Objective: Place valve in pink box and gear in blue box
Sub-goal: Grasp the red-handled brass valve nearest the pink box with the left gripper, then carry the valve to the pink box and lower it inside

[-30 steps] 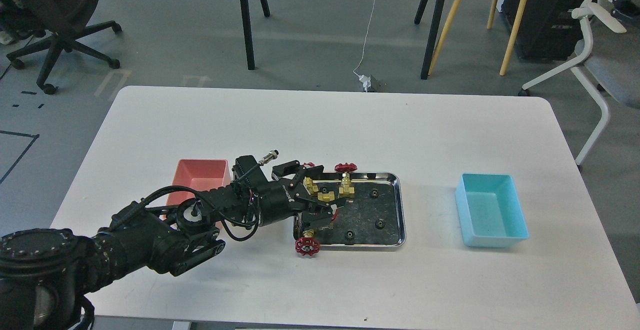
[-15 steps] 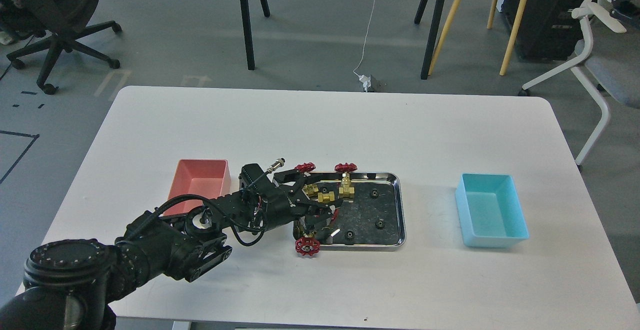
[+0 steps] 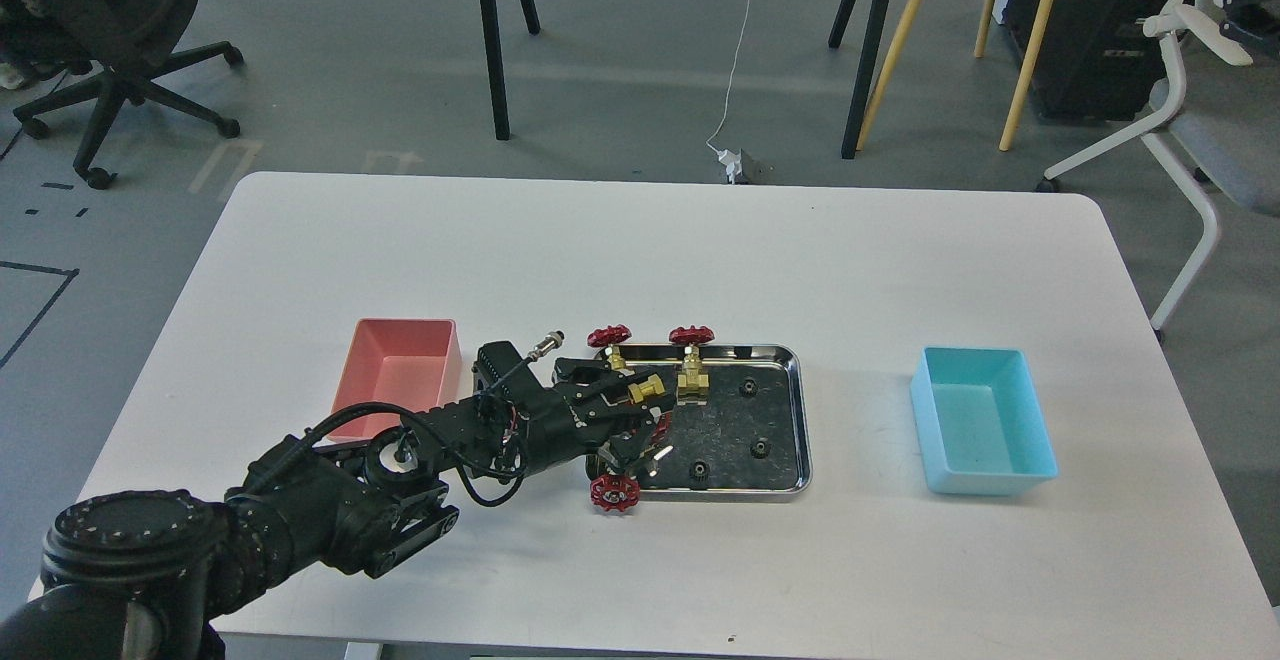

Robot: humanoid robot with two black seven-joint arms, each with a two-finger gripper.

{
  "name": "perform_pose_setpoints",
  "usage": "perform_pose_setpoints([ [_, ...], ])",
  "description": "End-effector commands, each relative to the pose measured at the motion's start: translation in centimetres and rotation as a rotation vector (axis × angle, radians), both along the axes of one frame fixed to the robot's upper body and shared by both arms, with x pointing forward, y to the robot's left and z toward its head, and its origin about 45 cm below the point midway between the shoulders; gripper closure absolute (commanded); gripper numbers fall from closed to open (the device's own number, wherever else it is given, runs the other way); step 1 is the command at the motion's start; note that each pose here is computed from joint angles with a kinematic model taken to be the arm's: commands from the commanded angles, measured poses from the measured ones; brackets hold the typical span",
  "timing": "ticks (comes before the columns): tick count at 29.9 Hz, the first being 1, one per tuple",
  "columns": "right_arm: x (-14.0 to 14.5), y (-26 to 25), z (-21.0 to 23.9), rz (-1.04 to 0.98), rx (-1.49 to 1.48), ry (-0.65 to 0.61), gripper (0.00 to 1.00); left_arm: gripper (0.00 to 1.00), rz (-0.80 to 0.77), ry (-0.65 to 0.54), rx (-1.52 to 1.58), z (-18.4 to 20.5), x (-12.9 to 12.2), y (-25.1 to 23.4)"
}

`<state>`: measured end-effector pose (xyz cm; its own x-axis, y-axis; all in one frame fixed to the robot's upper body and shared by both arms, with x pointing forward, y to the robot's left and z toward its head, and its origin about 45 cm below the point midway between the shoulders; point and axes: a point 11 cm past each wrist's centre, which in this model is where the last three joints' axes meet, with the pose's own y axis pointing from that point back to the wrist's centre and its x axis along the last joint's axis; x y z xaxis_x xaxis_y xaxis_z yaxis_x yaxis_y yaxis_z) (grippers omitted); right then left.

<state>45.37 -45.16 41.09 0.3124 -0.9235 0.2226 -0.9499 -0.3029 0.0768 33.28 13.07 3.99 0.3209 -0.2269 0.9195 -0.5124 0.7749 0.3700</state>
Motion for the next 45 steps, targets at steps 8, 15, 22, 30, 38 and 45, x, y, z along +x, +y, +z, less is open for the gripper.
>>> perform_pose_setpoints([
  [8, 0.2, -0.2, -0.4, -0.011, -0.011, 0.009, 0.01, 0.76, 0.06, 0.018, -0.139, 2.6, 0.9, 0.0],
  [15, 0.8, -0.4, 0.1, -0.03, 0.001, -0.006, 0.01, 0.75, 0.197, -0.006, -0.223, 7.0, 3.7, 6.0],
  [22, 2.0, 0.2, 1.9, -0.037, 0.012, -0.044, 0.01, 0.74, 0.266, -0.001, -0.154, 8.2, 2.0, 14.2],
  [30, 3.4, 2.3, 5.1, -0.012, -0.005, -0.094, 0.01, 0.73, 0.318, 0.023, -0.1, 8.1, -0.1, 18.8],
  [38, 4.0, 3.7, 6.4, 0.013, -0.004, -0.12, 0.01, 0.73, 0.368, 0.029, -0.04, 8.1, -1.3, 22.5],
  [45, 4.0, 3.7, 6.3, 0.013, -0.005, -0.117, 0.01, 0.67, 0.389, 0.064, -0.032, 6.6, -2.5, 22.9],
])
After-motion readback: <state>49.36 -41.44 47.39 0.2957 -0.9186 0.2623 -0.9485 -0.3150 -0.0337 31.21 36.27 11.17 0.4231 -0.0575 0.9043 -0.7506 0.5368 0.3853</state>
